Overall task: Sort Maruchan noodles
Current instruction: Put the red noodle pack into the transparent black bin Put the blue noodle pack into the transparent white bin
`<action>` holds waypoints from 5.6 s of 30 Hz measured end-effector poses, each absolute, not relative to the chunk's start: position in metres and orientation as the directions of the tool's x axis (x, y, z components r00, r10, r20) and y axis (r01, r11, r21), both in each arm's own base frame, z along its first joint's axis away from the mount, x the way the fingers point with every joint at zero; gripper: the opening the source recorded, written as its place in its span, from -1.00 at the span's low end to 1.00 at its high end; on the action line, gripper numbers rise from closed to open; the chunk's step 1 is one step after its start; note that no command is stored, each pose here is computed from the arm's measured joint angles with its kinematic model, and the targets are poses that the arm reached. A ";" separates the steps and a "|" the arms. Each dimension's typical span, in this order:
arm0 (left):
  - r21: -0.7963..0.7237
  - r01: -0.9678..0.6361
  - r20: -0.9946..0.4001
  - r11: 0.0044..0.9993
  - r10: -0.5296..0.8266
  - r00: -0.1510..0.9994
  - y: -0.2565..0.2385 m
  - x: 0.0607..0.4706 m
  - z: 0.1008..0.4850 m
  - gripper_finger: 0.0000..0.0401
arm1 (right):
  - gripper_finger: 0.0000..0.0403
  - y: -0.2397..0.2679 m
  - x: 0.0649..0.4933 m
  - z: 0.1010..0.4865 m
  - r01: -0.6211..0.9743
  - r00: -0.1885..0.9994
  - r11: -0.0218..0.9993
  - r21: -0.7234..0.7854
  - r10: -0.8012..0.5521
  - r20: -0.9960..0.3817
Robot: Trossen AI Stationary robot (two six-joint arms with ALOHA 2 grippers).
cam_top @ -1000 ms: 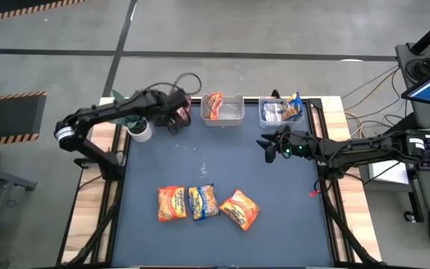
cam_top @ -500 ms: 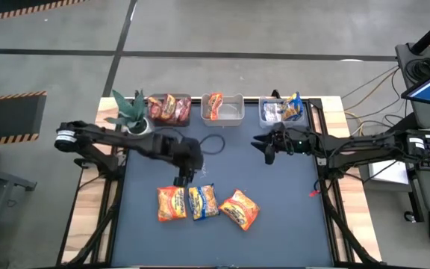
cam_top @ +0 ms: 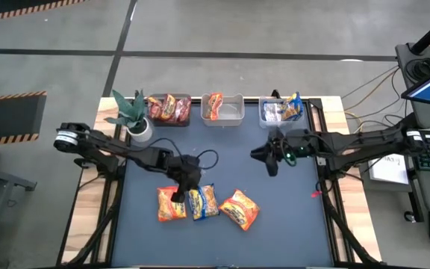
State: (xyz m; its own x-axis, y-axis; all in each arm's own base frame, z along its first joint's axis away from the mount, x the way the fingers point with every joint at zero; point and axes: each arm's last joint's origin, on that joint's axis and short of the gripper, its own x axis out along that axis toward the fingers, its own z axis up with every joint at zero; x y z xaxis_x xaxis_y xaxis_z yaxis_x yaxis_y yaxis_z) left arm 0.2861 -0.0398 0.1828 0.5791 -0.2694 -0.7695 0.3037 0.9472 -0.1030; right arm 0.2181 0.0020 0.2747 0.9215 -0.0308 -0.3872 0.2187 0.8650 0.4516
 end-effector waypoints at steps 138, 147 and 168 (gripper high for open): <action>-0.011 0.192 -0.615 0.981 -0.158 0.772 -0.039 0.211 0.182 -1.00 | -0.41 -0.039 0.410 0.149 0.058 0.705 0.621 0.782 0.529 -0.473; 0.292 0.059 -0.377 0.954 0.058 0.924 -0.028 0.198 0.233 -1.00 | -0.40 -0.060 0.371 0.216 0.173 0.737 0.723 0.669 0.356 -0.575; 0.445 -0.055 -0.279 0.894 0.197 0.940 -0.023 0.201 0.246 -1.00 | -0.43 -0.154 0.207 0.302 0.924 0.238 0.381 0.030 -0.511 -0.826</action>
State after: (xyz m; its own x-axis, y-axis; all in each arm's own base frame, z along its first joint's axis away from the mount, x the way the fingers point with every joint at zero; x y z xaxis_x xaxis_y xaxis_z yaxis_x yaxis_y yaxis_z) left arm 0.2007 -0.0235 0.2464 0.9398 0.1970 -0.2792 -0.0551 0.8937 0.4453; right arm 0.2073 -0.1537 0.3016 0.2377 -0.5114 -0.8258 0.9240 0.3812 0.0299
